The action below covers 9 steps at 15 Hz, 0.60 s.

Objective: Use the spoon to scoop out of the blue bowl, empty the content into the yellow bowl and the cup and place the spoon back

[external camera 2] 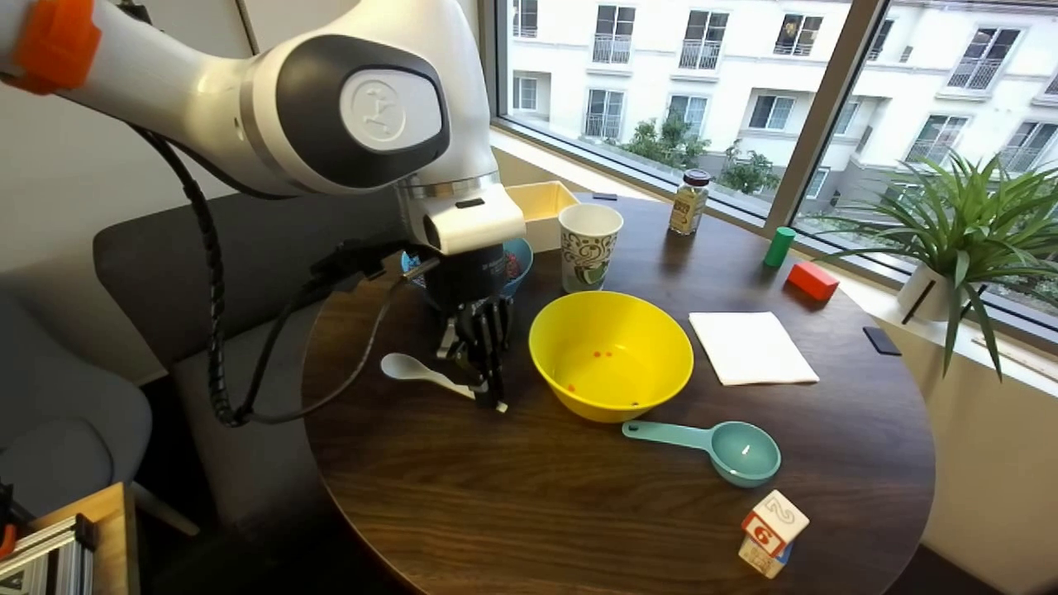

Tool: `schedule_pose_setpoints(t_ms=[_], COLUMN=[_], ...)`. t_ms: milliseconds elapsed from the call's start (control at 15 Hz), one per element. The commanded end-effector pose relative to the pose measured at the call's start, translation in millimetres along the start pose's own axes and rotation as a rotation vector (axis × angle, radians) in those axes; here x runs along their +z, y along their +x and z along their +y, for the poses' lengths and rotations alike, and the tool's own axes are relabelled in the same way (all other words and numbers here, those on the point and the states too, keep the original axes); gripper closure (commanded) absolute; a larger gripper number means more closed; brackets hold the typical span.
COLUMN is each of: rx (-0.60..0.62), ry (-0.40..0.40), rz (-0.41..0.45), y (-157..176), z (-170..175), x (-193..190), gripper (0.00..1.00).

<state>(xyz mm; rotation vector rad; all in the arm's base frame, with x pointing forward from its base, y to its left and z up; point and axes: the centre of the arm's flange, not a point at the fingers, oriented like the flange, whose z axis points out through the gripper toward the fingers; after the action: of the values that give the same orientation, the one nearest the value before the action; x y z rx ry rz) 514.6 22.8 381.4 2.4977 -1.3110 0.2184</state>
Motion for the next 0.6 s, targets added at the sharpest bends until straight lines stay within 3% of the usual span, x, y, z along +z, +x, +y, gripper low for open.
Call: schedule_pose_setpoints(t_ms=[0, 133, 200, 333, 533], rx=[0.016, 0.010, 0.017, 0.015, 0.000], ry=[-0.002, -0.014, -0.015, -0.017, -0.015], rz=[0.022, 0.021, 0.018, 0.031, 0.049], y=[-4.9, -4.8, -3.8, -3.4, -5.6], z=[0.0, -0.5, -0.2, 0.8, 1.7], x=[19.5, 23.7, 23.2, 18.2, 10.8], gripper=[0.97, 0.97, 0.63, 0.55, 0.33])
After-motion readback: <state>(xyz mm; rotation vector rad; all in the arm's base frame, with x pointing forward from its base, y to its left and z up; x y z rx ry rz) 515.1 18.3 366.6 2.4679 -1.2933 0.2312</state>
